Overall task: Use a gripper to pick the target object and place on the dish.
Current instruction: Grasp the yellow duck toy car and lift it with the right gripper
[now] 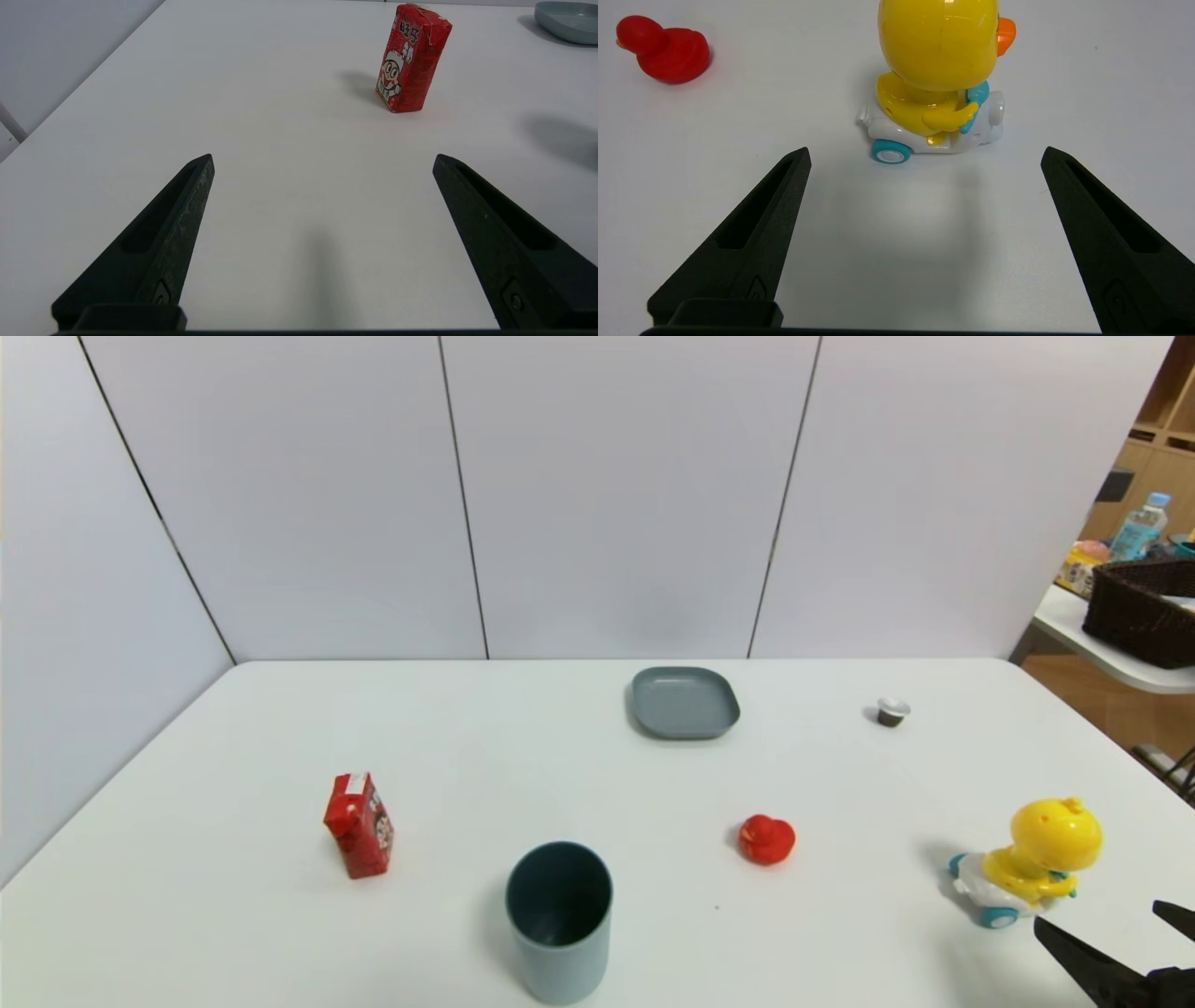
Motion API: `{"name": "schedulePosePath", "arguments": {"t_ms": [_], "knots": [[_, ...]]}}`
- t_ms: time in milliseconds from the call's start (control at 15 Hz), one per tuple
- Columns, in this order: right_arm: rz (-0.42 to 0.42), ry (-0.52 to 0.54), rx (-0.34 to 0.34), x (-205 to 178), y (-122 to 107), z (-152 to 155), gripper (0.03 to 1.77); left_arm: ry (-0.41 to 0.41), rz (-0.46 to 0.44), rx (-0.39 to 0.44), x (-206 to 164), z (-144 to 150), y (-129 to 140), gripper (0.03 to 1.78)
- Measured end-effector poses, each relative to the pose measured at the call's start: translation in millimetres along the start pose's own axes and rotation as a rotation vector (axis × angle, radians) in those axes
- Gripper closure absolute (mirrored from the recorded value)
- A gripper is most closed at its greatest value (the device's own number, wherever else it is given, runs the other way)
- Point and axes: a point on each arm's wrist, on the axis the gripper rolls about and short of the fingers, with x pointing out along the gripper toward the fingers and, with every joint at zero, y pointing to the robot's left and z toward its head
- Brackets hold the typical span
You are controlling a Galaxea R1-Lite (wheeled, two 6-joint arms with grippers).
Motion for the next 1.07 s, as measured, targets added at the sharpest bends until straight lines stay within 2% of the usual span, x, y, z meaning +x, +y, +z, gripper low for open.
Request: {"name": "schedulePosePath", "arguments": {"t_ms": [333,533,1067], "knots": [[-0.002,0.019,0.001,7.4,-0.1,0.3,0.09,0.0,0.0,0.0,0.0,0.0,0.0,0.12],[-0.008,0.033,-0.025,6.2,-0.2,-5.0,0.09,0.0,0.0,0.0,0.0,0.0,0.0,0.12],[-0.019,-0.02,-0.066,3.0,0.4,-2.7,0.09,0.0,0.0,0.0,0.0,0.0,0.0,0.12]]}}
